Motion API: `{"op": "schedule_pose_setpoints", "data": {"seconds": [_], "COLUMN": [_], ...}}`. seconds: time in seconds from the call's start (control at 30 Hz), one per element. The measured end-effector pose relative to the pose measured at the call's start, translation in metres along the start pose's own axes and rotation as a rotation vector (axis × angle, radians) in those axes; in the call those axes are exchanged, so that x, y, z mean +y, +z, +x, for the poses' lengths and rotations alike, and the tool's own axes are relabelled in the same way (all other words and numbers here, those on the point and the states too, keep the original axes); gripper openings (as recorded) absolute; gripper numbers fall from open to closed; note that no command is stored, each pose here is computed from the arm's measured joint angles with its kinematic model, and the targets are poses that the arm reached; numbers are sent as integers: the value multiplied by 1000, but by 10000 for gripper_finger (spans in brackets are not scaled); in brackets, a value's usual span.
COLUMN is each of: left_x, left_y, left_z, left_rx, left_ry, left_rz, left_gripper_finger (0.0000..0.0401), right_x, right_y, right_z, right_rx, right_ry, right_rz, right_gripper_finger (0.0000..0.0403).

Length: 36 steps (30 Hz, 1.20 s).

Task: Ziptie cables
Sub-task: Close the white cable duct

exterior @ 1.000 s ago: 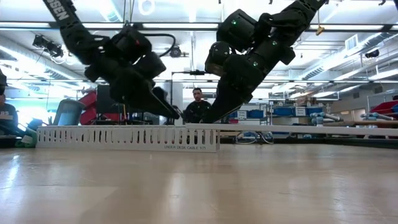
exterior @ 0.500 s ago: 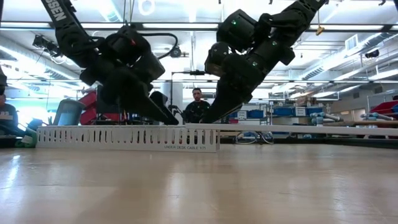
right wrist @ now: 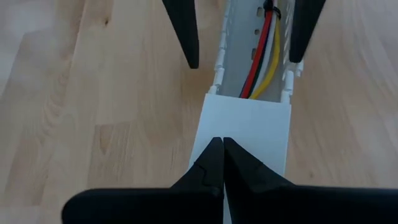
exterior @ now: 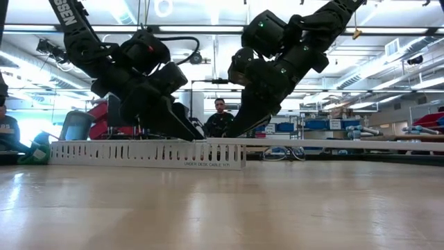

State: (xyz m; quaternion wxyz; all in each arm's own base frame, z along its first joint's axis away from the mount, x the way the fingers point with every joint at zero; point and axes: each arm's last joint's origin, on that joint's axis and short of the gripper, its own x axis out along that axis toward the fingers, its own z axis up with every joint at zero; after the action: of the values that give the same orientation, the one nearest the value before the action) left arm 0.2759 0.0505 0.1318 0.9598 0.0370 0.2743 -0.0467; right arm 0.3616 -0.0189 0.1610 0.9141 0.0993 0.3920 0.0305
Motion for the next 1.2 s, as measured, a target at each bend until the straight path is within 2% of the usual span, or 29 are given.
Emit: {"op": "schedule_pose_setpoints", "data": {"seconds": [0.23, 0.4, 0.63, 1.03, 1.2], "left_x": [3, 1, 0, 1, 1], "left_y": [5, -2, -10, -18, -17], "left_z": [1, 2, 9, 19, 19], "left_rx": [-10, 57, 79, 76, 67], "left_ry": [20, 0, -23, -28, -26], "left_rz": [48, 34, 31, 30, 34], "left_gripper_finger": [314, 314, 311, 229, 223], "right_x": [0, 0, 0, 0, 0], "right_y": [0, 0, 0, 3, 4], "right_z": [0, 0, 0, 0, 0], "right_rx": [1, 1, -3, -27, -43], "right_ry": [8, 8, 7, 8, 8], "right_rz": [0, 0, -8, -15, -48], "right_gripper_finger": [0, 0, 0, 0, 0]}}
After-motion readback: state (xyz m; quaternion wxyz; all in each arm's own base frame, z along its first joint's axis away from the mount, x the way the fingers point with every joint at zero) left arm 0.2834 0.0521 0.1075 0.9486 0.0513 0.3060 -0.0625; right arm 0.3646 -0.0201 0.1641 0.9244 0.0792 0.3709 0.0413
